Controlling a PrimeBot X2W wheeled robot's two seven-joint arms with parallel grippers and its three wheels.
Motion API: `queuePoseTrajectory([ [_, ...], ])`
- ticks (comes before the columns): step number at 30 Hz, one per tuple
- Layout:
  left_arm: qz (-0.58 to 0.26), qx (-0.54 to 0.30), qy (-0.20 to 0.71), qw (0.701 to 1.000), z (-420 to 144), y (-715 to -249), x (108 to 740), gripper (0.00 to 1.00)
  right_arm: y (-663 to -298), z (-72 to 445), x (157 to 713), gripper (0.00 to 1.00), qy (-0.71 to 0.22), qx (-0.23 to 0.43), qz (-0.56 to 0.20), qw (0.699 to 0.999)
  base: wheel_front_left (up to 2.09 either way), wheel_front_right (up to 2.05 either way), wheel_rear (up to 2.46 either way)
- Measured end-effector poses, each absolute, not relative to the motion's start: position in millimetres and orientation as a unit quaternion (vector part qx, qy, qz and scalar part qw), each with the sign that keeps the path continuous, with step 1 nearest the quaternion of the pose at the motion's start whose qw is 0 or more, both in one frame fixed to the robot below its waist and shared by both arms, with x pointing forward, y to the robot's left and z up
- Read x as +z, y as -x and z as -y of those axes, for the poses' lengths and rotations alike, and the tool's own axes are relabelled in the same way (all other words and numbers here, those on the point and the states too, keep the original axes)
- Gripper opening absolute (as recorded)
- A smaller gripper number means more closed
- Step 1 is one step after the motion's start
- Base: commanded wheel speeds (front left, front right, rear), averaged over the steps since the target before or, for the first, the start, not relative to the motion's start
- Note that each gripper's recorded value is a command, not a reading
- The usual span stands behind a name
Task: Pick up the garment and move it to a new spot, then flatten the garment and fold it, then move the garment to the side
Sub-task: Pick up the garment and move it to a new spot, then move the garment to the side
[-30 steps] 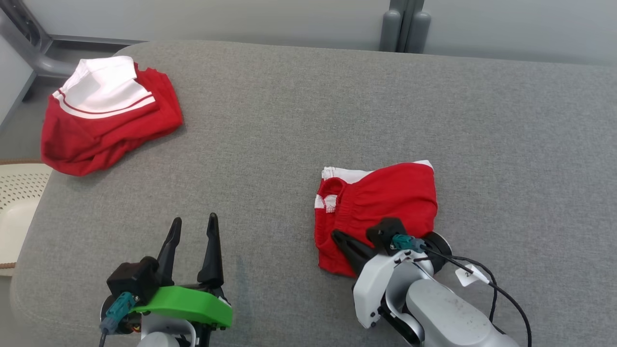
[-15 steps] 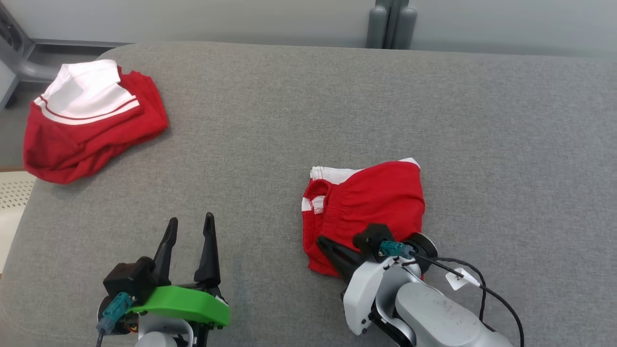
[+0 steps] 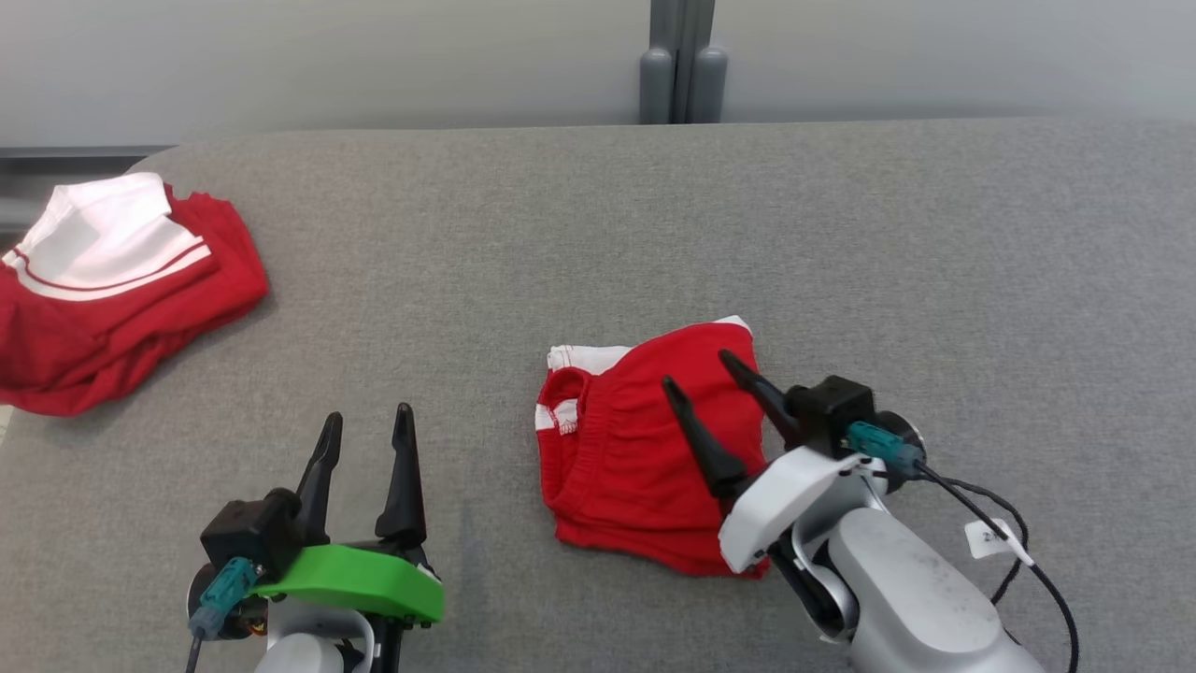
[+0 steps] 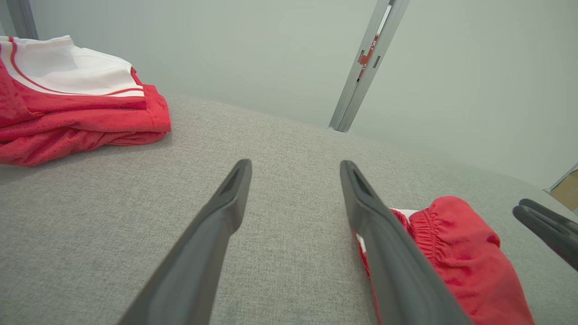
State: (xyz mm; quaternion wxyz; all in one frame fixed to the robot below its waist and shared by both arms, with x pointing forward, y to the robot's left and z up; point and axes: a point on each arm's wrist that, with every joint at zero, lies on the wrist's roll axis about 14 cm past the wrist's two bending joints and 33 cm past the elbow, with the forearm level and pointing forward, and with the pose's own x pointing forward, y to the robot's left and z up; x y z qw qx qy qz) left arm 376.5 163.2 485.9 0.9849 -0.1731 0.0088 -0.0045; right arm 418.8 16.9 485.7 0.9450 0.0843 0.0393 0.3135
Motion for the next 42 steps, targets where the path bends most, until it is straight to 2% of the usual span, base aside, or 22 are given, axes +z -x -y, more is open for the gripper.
queuePoseTrajectory([
  [7, -0.008, -0.018, 0.167, 0.986, -153.0, -377.7, 487.2, 1.0, -418.4, 58.5, 495.6, 1.0, -0.092, 0.2, -0.005, 0.975, 0.0, 0.0, 0.0],
  [15, -0.009, -0.019, 0.162, 0.987, -153.2, -368.5, 485.3, 1.0, -394.5, 121.7, 492.6, 1.0, -0.097, 0.108, 0.007, 0.989, 0.0, 0.0, 0.0],
  [30, -0.005, -0.012, 0.153, 0.988, -157.9, -357.9, 485.3, 1.0, -382.3, 128.3, 501.2, 1.0, -0.094, 0.1, 0.023, 0.99, 0.0, 0.0, 0.0],
  [42, -0.008, 0.0, 0.15, 0.989, -165.0, -355.5, 482.3, 1.0, -388.3, 119.4, 488.4, 1.0, -0.078, 0.115, -0.01, 0.99, 0.0, 0.0, 0.0],
])
